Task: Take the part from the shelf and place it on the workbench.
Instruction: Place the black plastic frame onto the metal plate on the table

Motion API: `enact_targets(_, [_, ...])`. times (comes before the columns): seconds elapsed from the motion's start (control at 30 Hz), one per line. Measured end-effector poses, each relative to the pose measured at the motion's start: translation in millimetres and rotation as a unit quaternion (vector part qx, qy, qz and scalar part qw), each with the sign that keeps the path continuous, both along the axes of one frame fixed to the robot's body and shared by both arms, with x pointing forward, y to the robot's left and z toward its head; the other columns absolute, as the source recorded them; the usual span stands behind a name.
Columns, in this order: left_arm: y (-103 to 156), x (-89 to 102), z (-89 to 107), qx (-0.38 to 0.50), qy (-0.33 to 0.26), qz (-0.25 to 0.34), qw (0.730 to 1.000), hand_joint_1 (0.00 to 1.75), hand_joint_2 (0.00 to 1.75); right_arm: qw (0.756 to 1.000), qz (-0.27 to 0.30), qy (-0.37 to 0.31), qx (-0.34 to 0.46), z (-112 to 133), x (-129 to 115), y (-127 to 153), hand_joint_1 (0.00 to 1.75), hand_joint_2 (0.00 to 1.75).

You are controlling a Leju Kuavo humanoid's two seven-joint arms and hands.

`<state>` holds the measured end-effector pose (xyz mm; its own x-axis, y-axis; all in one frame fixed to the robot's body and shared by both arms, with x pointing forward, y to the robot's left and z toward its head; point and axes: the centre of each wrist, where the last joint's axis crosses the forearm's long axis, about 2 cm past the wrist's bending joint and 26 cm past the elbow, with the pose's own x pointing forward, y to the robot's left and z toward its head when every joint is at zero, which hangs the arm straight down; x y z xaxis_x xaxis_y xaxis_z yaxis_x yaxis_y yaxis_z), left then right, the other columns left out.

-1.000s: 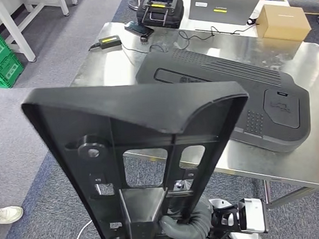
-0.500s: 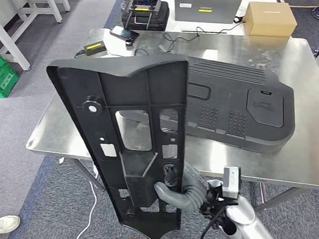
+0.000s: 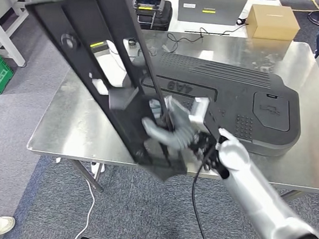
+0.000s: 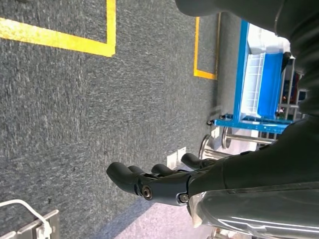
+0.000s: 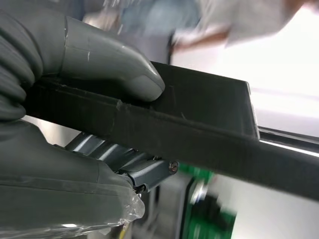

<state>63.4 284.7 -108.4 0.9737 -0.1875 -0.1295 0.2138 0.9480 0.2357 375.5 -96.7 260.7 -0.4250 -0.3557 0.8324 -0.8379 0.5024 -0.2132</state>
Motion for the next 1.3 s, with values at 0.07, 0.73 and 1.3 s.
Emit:
enact_targets(0.07, [0.1, 1.1, 0.2, 0.0, -0.001, -0.003, 1.0, 0.0, 1.75, 0.998, -0.048, -0.025, -0.013, 23.2, 16.7, -0.7, 1.75, 1.75])
enact_targets(0.73, [0.0, 3.2, 0.4, -0.005, -0.012, -0.04, 0.999, 0.0, 1.75, 0.821, -0.49, -0.275, -0.1, 106.2, 71.8, -30.5, 1.75, 1.75])
enact_targets(1.3, [-8.6, 14.6, 2.4, -0.021, -0.023, -0.081, 0.996, 0.0, 1.75, 0.524, -0.571, -0.556, -0.302, 51.1, 77.0, -37.4, 1.75, 1.75])
